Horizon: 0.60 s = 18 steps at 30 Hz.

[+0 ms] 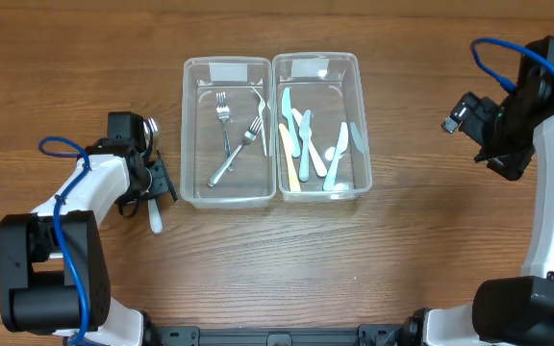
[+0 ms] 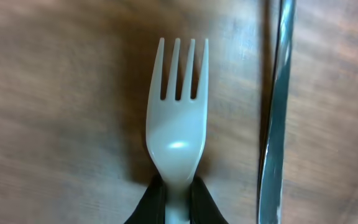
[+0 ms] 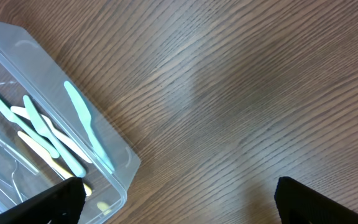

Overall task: Pack container
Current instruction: 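Move left gripper back and grasp the white plastic fork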

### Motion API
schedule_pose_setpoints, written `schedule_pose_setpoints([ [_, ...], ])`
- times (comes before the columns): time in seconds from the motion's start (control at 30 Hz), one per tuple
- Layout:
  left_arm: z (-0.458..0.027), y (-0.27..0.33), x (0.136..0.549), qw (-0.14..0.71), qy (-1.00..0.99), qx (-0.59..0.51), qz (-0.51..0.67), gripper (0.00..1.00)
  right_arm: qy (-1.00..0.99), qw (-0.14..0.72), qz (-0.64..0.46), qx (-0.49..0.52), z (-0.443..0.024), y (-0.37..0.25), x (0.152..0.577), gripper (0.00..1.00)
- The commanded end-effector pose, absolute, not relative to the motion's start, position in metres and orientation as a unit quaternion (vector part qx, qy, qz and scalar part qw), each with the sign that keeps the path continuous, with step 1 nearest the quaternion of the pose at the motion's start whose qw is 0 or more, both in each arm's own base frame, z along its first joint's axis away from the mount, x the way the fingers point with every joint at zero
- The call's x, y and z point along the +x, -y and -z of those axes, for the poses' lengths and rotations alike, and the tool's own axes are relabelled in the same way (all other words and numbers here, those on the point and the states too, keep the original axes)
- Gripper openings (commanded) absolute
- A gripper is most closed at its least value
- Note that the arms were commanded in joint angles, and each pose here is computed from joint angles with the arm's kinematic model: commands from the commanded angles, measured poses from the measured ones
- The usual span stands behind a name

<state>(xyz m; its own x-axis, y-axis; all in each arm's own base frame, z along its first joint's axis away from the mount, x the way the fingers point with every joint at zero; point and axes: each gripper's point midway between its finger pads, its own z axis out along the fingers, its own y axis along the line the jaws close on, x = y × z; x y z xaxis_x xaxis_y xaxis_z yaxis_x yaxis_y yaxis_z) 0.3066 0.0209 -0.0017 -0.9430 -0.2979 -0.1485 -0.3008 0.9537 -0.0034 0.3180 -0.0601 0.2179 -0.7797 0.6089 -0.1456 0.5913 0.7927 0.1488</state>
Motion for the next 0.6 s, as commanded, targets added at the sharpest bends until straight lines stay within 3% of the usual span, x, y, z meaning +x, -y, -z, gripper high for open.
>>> schedule_pose_setpoints([
  [0.0,-0.023,-0.018,0.319,0.084,-0.986,-0.146,0.005,0.04,-0.942,0.094,-0.047,0.318,-0.218,0.06,0.318,1.0],
  [0.33,-0.187,-0.001,0.356,0.223,-0.97,-0.094,0.021,0.04,-0.942,0.094,-0.047,0.318,-0.218,0.06,0.318,1.0],
  [0.57,-0.22,0.051,0.374,0.289,-0.956,-0.024,0.048,0.04,-0.942,0.094,-0.047,0.318,-0.218,0.06,0.318,1.0],
])
